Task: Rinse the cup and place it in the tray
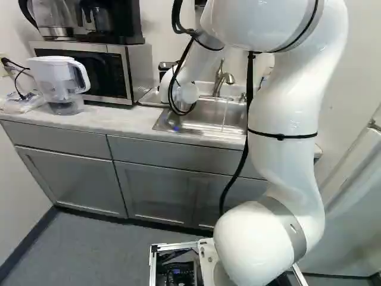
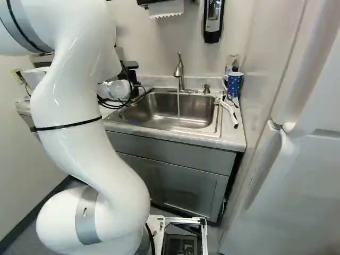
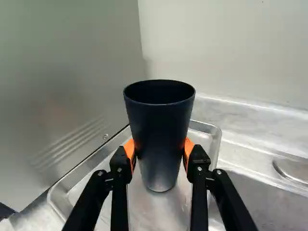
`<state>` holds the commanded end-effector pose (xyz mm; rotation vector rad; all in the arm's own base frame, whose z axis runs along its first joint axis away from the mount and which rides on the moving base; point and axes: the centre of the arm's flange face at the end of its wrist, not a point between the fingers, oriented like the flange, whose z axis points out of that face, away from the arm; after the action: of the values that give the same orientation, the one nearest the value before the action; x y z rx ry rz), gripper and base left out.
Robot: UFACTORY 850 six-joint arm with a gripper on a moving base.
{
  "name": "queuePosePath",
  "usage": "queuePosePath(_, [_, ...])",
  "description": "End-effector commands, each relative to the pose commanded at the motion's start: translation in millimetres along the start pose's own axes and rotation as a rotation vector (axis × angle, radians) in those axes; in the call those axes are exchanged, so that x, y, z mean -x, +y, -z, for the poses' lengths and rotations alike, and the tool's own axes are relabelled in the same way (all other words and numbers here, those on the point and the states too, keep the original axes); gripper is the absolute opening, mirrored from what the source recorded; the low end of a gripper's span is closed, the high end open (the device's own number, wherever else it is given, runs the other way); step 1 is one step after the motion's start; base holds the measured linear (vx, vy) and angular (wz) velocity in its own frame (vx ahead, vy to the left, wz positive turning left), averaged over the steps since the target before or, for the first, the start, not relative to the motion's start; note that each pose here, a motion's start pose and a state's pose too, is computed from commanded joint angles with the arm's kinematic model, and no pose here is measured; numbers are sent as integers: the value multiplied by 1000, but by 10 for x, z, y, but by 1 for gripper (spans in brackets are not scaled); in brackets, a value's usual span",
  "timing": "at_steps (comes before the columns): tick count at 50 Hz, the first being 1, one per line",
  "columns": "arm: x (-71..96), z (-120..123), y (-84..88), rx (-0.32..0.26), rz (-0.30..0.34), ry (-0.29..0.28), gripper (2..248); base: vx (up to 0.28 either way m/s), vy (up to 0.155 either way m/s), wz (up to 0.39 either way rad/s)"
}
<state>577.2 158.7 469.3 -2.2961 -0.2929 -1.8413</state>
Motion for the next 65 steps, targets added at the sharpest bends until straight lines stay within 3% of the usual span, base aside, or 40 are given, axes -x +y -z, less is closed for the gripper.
queuePosePath(31, [6,0,0,0,0,-6,117,0,0,0])
queuePosePath(32, [6,0,0,0,0,-6,140,0,0,0])
queuePosePath(36, [6,0,0,0,0,-6,140,0,0,0])
queuePosePath(37, [6,0,0,0,0,-6,174,0,0,0])
queuePosePath(42, [6,0,0,0,0,-6,174,0,0,0])
queuePosePath(43, [6,0,0,0,0,-6,209,0,0,0])
queuePosePath(47, [6,0,0,0,0,-6,209,0,0,0])
queuePosePath(48, [4,1,0,0,0,-6,244,0,0,0])
queuePosePath(65, [-147,46,-3,0,0,21,247,0,0,0])
